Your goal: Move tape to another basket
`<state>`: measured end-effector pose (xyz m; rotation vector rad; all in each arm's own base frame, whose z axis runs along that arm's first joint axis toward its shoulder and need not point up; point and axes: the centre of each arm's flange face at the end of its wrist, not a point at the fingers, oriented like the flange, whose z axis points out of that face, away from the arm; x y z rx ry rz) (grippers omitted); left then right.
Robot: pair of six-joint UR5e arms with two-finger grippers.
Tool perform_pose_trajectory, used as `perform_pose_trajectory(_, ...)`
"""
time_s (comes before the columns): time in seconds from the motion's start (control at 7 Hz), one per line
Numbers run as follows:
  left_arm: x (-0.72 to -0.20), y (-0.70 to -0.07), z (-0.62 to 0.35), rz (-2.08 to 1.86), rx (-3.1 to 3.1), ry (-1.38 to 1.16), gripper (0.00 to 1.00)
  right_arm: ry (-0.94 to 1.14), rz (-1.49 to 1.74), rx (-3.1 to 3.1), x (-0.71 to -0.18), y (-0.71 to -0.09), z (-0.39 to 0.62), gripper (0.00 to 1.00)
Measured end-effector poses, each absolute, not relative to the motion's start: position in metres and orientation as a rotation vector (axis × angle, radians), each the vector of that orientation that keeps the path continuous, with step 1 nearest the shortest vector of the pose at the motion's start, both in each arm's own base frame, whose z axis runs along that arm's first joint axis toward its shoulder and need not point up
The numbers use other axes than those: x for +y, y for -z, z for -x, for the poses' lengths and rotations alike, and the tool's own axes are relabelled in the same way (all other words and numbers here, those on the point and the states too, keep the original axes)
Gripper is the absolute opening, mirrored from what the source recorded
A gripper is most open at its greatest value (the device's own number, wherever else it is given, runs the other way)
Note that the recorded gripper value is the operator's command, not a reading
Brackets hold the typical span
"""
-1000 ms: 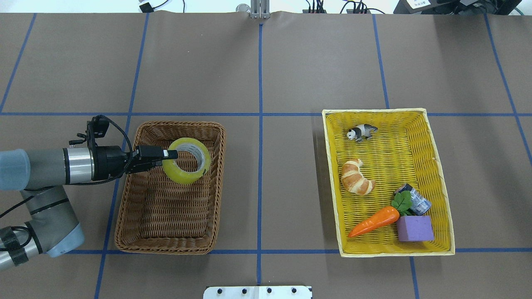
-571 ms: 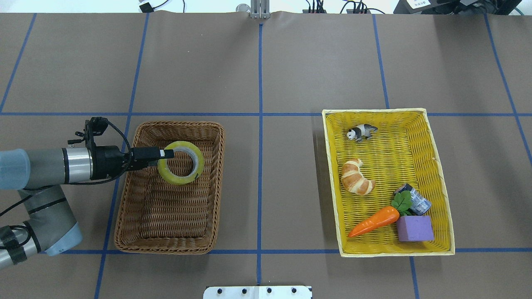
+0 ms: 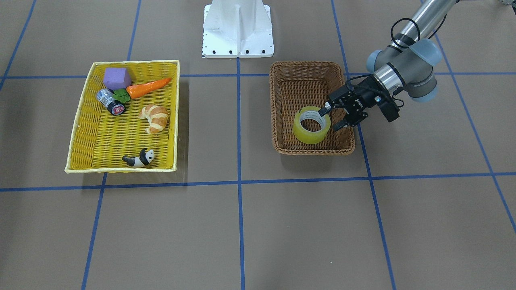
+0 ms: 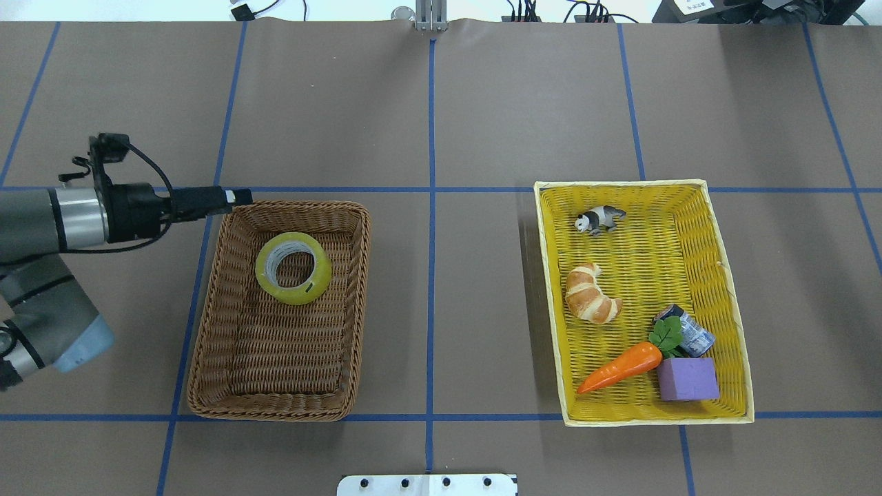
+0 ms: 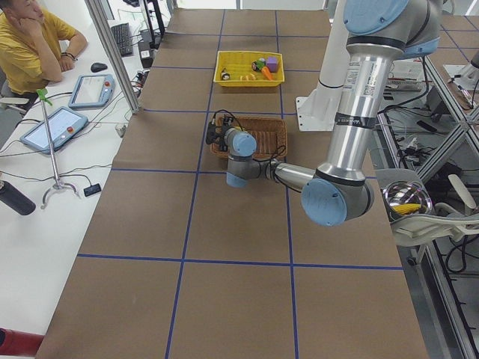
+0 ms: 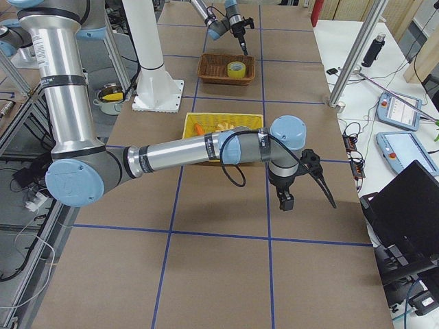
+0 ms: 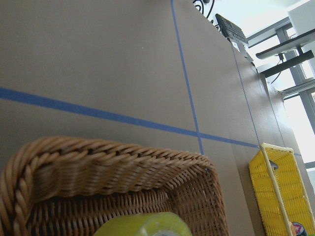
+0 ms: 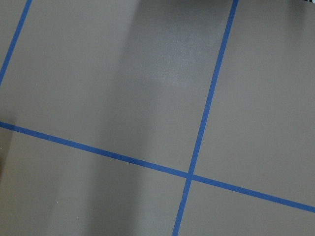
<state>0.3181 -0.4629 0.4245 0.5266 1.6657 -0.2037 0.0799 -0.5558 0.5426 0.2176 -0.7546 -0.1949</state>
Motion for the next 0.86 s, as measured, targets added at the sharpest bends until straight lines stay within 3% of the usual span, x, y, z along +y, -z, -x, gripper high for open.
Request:
perform_pose_trajectory(0.43, -0.539, -0.427, -0.187, -0.688, 1.352, 0.123, 0.99, 0.184, -0.188, -0.750, -0.543, -0.563, -0.081, 1.00)
perform_pose_trajectory(0.86, -0.551, -0.520, -0.030, -0.671, 0.962, -0.050, 0.99, 0.146, -0.128, -0.754, -0.513, -0.602, -0.087, 1.00)
